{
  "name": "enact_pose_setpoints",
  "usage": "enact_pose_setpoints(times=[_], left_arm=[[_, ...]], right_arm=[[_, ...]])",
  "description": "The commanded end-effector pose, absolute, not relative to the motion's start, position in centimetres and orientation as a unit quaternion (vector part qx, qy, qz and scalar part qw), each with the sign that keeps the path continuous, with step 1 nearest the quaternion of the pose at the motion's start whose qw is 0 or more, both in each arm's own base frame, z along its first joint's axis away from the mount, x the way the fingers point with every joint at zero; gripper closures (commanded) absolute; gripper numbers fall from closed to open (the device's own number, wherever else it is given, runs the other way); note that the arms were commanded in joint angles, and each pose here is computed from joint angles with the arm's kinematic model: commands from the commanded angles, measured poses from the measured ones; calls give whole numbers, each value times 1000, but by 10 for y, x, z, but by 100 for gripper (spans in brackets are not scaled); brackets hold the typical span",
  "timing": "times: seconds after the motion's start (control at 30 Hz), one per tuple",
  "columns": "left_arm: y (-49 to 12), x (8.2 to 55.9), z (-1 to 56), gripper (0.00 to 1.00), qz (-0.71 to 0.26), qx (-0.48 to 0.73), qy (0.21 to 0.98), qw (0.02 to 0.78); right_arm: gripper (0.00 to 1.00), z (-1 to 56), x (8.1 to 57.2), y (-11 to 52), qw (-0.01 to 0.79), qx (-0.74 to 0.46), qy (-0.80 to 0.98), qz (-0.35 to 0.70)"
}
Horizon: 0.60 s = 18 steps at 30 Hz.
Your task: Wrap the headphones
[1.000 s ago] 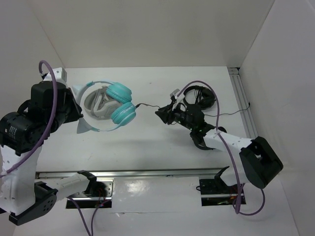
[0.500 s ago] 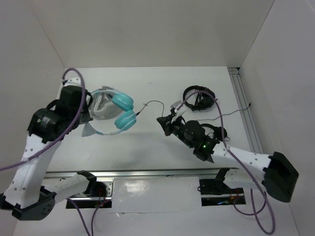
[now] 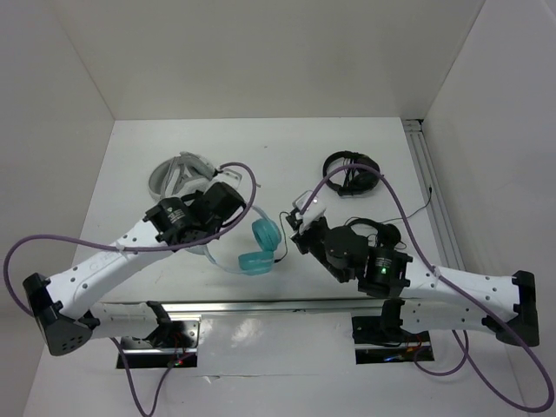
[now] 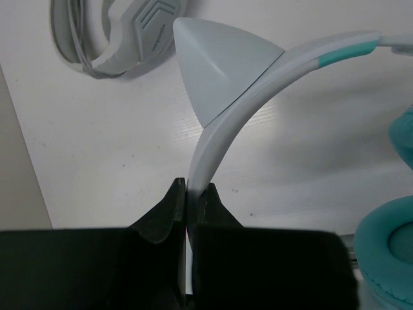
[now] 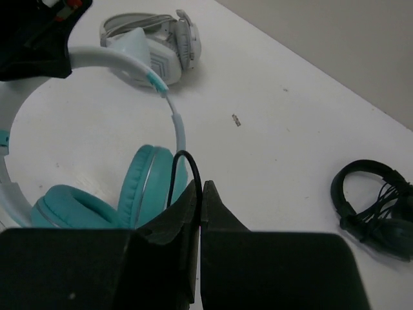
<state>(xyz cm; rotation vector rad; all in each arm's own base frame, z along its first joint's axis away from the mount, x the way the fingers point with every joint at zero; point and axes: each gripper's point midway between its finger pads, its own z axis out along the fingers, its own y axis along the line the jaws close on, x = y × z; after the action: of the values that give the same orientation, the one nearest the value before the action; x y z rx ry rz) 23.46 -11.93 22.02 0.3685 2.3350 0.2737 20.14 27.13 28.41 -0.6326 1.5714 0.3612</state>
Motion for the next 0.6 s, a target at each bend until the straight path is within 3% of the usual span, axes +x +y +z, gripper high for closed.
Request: enact_pose_setpoints(times=[0.0, 0.27, 0.57], left_arm=[[-147, 239, 232, 100, 87, 182, 891, 408], [-226, 177, 241, 100, -87, 367, 827, 417], [-234, 150, 270, 100, -159, 405, 788, 435]], right_arm=[[100, 297, 194, 271, 635, -332, 683, 139], [100, 315, 194, 262, 649, -331, 672, 132], [100, 291, 196, 272, 632, -352, 679, 125]])
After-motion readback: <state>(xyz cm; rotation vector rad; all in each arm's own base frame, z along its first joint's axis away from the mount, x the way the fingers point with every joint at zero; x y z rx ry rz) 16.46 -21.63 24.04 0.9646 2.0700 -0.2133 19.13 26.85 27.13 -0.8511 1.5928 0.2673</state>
